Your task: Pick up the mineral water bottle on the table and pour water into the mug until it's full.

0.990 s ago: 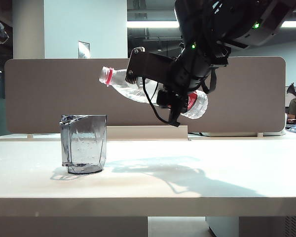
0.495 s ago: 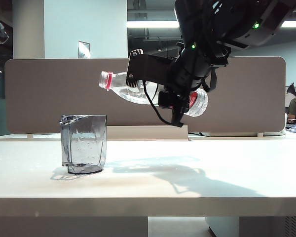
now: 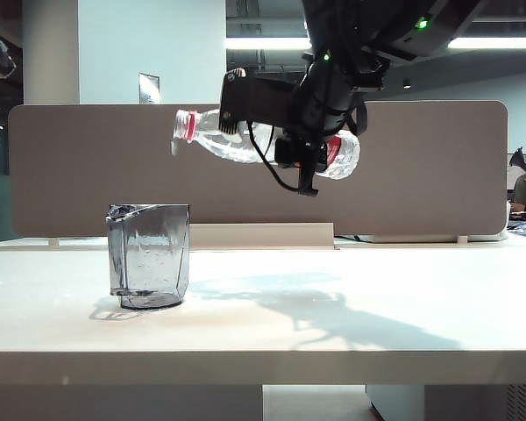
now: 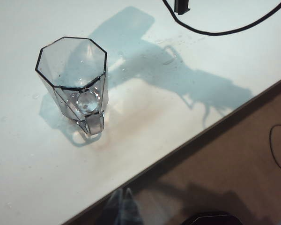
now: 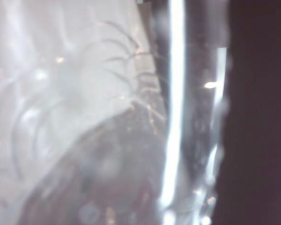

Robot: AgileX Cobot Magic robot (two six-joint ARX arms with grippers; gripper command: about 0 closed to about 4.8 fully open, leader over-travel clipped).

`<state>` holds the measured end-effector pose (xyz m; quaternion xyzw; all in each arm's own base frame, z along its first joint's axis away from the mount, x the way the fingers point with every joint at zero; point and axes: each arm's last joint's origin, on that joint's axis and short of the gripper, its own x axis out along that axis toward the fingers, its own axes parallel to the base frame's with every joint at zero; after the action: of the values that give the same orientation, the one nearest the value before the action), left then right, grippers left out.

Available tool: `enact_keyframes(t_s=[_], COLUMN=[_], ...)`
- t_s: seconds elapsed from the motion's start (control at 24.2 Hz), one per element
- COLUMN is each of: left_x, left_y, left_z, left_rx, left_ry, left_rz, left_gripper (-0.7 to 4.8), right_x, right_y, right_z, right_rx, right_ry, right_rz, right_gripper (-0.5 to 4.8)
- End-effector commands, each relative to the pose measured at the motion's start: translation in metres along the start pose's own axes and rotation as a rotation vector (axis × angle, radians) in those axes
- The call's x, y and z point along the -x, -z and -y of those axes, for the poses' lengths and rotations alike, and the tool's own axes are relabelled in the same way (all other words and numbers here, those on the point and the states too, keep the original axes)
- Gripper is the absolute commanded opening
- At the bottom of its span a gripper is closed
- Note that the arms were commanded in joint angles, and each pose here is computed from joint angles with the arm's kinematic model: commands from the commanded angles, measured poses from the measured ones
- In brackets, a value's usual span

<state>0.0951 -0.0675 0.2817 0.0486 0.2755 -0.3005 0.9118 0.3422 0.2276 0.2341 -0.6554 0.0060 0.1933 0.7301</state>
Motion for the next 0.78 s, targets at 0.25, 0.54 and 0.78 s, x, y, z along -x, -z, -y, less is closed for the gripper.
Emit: enact_keyframes(t_s=[0.25,0.54,0.78], left_x=[0.0007,0.0007,0.0007], left_y=[-0.0015,-0.0014,-0.0015], left_z=[0.0001,0.0001,0.0001], left_rx=[-0.001,-0.001,-0.001], left_ry=[-0.002,-0.002,-0.002], left_rz=[0.012,0.012,0.012], left_gripper=[-0.05,-0.05,-0.05], right_x=[0.0007,0.0007,0.0007], right_y=[-0.0023,-0.0020,-0.0012], right_z=[0.0084,0.0083,0.0080], right_rx=[0.074,0.124,0.155], right_ry=[0.045,0.046,0.044], right_rz=[0.006,-0.006,-0.032], right_gripper=[1.59,1.58,1.58])
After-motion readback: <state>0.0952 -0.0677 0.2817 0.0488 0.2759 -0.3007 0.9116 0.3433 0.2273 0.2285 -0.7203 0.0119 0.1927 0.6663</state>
